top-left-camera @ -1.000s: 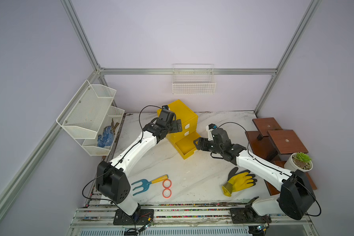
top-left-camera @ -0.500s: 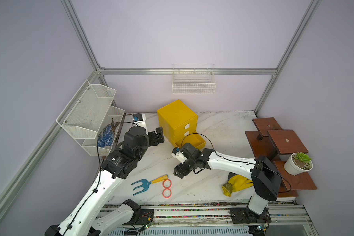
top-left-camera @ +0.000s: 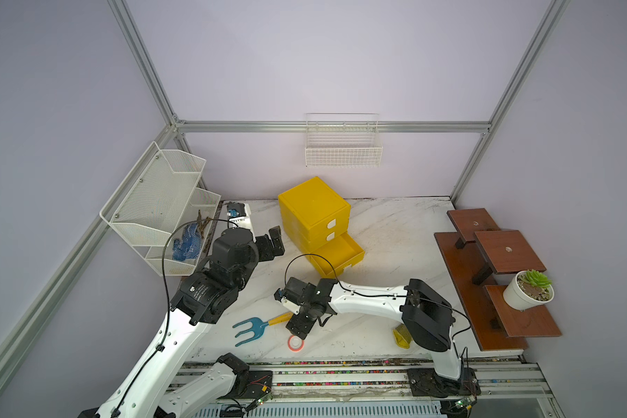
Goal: Place the transparent tape into the drawer according to color
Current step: Pick up the tape from the drawer.
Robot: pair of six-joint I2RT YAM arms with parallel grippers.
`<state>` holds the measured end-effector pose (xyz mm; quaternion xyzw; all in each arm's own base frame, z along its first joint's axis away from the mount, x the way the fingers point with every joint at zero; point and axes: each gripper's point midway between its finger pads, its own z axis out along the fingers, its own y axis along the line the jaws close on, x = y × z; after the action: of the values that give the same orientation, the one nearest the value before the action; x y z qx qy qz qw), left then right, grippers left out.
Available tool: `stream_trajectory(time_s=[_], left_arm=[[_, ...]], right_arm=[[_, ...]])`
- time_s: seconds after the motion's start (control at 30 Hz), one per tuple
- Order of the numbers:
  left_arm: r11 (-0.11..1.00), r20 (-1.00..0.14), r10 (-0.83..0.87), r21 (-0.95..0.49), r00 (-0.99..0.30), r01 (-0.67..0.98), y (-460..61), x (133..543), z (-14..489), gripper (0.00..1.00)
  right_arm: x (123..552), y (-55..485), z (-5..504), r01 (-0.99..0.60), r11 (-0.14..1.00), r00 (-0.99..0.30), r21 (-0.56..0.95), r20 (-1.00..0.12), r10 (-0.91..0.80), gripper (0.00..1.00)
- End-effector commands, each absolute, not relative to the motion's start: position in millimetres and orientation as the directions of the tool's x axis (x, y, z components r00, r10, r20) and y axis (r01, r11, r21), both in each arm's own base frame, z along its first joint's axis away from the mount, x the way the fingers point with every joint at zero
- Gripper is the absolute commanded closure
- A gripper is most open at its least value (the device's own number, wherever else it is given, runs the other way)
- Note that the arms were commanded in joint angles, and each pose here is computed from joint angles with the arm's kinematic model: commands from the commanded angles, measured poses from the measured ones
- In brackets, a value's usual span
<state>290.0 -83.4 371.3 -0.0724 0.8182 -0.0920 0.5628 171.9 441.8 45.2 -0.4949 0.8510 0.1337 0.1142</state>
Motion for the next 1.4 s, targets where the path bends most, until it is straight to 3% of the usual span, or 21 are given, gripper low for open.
stream_trajectory(time_s=[0.0, 0.63, 0.93, 0.97, 1.03, 1.37], left_arm=[[0.974, -0.921, -0.222, -0.228, -0.320, -0.021, -77.4, 286.3, 383.0, 0.00], [0.980, -0.922, -0.200, -0.195, -0.331, -0.050, -71.7, 285.8, 372.3, 0.00], [0.981, -0.924, -0.193, -0.184, -0.331, -0.058, -69.3, 285.2, 370.7, 0.00], [0.981, -0.924, -0.192, -0.183, -0.331, -0.058, -69.3, 285.4, 370.3, 0.00], [0.982, -0.924, -0.189, -0.180, -0.332, -0.058, -69.8, 286.1, 369.3, 0.00], [0.985, -0.901, -0.174, -0.167, -0.397, -0.053, -78.5, 293.9, 336.2, 0.00]], right_arm=[[177.4, 447.8, 46.6, -0.864, 0.499, -0.493, 0.071, -0.329, -0.806, 0.19], [174.7, 455.2, 21.2, -0.858, 0.512, -0.501, 0.045, -0.290, -0.815, 0.23], [176.5, 420.2, 0.1, -0.832, 0.554, -0.537, -0.024, -0.214, -0.816, 0.33], [178.6, 414.5, 0.7, -0.826, 0.563, -0.545, -0.028, -0.213, -0.811, 0.40], [183.1, 403.5, 0.8, -0.810, 0.586, -0.568, -0.027, -0.212, -0.795, 0.44], [219.7, 390.9, 48.8, -0.740, 0.670, -0.639, 0.062, -0.377, -0.671, 0.48]])
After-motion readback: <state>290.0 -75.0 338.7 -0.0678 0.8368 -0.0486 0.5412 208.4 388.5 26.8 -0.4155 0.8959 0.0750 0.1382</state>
